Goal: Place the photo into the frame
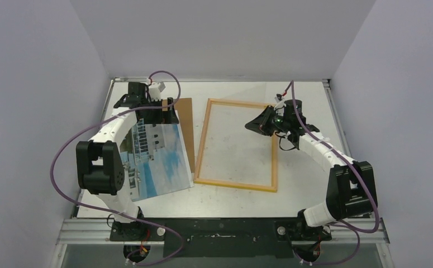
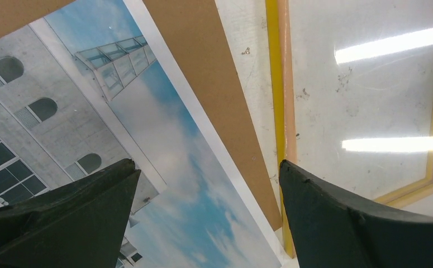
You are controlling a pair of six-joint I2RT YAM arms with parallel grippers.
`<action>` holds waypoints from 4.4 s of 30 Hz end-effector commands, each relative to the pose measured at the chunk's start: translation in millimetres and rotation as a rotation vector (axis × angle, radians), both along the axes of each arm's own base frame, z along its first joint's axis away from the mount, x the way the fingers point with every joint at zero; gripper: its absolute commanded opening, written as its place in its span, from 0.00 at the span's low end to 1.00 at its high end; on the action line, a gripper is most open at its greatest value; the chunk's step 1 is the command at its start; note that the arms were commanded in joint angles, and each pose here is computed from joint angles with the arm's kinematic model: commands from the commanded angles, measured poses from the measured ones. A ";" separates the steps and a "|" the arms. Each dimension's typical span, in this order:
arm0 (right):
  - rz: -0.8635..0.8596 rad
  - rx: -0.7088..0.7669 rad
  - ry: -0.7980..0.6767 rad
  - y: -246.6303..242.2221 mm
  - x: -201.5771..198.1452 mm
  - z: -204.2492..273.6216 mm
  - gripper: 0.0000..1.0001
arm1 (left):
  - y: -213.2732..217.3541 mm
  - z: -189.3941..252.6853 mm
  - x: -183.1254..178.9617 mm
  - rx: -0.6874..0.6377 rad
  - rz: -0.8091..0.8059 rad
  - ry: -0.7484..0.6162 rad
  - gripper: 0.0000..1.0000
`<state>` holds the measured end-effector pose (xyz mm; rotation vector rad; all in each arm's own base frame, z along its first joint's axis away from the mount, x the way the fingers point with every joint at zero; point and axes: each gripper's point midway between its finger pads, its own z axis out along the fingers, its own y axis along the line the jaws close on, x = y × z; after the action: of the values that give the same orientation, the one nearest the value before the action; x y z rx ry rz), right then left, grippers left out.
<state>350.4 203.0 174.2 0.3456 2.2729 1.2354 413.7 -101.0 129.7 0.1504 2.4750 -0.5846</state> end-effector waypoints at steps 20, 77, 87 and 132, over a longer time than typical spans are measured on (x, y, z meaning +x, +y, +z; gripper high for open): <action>0.011 -0.201 -0.068 -33.7 26.4 -46.7 0.08 | -79.6 -50.5 -20.6 0.012 -0.231 0.007 0.80; 0.151 -0.106 -0.252 -34.6 26.2 -36.4 0.07 | -108.9 -88.1 1.4 0.085 -0.285 0.045 0.40; 0.187 -0.019 -0.327 -15.2 23.6 -1.9 0.07 | -107.7 -85.6 1.3 0.038 -0.257 0.068 0.35; 0.070 -0.095 -0.064 -27.5 35.3 -96.8 0.08 | -103.2 -92.8 -6.3 0.020 -0.285 0.093 0.27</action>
<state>375.6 173.3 69.5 0.2401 2.3347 1.1837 401.3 -201.5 31.3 0.4689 2.6002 -0.6843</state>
